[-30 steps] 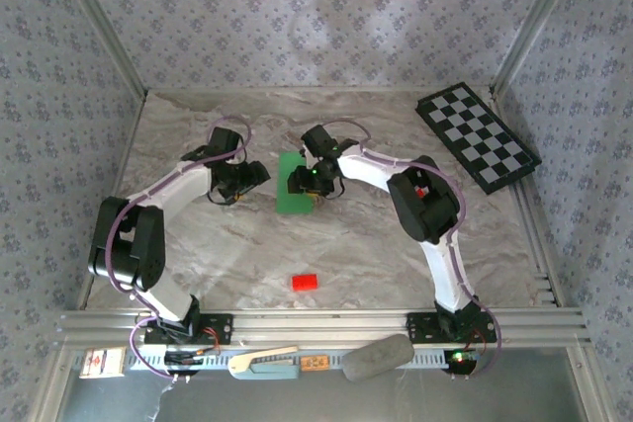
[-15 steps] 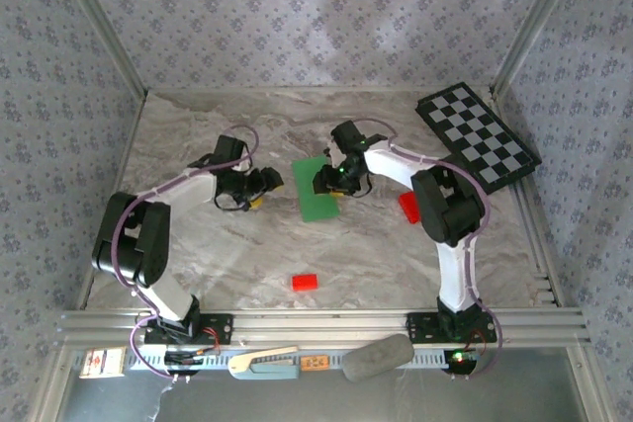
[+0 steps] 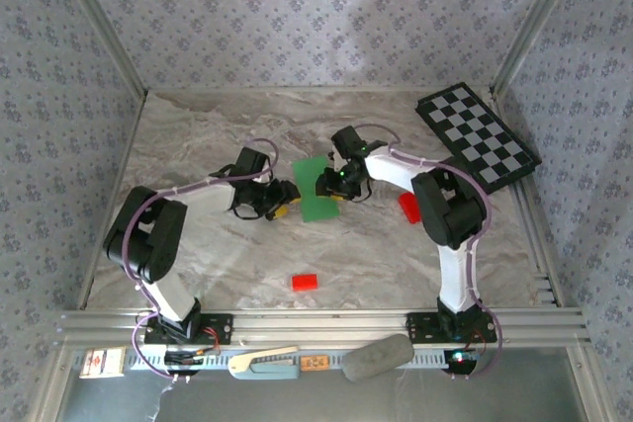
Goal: Fold a paper plane with a square sheet of paper (pick it up from the middle)
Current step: Third fold the triangle at the center of the table.
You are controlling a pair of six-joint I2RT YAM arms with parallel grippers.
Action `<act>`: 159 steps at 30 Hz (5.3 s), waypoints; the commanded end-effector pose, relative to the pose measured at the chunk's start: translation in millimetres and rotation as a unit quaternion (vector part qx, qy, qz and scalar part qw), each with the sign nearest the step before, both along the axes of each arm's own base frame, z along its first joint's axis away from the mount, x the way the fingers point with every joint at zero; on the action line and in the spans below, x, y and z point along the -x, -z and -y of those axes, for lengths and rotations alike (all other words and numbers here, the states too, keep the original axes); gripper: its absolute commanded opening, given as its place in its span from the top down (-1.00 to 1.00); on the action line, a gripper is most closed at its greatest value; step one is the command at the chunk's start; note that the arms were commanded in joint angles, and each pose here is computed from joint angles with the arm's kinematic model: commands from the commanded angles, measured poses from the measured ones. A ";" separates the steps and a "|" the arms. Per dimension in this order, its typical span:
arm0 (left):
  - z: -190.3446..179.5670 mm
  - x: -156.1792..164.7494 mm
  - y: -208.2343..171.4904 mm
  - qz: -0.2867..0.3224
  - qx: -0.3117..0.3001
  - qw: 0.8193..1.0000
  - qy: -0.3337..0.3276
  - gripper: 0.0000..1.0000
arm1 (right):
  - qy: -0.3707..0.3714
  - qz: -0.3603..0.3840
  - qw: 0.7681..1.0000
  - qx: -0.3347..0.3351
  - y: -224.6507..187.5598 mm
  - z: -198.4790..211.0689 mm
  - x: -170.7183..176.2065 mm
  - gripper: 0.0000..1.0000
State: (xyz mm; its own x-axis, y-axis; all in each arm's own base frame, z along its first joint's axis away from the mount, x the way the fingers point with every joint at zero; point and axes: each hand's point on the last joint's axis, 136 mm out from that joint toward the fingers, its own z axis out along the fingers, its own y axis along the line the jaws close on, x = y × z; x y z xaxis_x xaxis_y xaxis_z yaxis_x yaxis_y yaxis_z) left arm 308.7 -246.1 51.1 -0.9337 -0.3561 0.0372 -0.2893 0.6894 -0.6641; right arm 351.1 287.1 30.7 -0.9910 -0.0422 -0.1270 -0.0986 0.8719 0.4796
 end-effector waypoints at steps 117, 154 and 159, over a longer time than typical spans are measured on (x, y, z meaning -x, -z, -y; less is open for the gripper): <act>28.9 -36.4 -15.3 -0.044 0.068 0.996 -0.027 0.92 | -0.343 0.487 0.798 0.097 -20.9 -33.3 20.2 -0.29; -19.9 -52.4 -34.2 0.012 -0.005 0.999 -0.050 0.25 | -0.361 0.439 0.822 -0.021 -30.1 -50.3 65.1 0.86; -2.4 -63.4 -47.8 0.042 0.016 0.999 -0.023 0.21 | -0.340 0.407 0.846 -0.061 -29.1 -55.2 75.2 0.88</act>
State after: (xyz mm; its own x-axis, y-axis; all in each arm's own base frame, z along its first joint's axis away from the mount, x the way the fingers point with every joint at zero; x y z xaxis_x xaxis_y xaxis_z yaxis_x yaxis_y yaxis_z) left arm 366.2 -230.1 81.4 -0.8919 -0.4515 0.0259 -0.3479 0.6485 -0.6771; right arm 292.3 337.9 55.6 -0.2508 -0.5494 -0.7971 -0.8991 0.4374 -0.0186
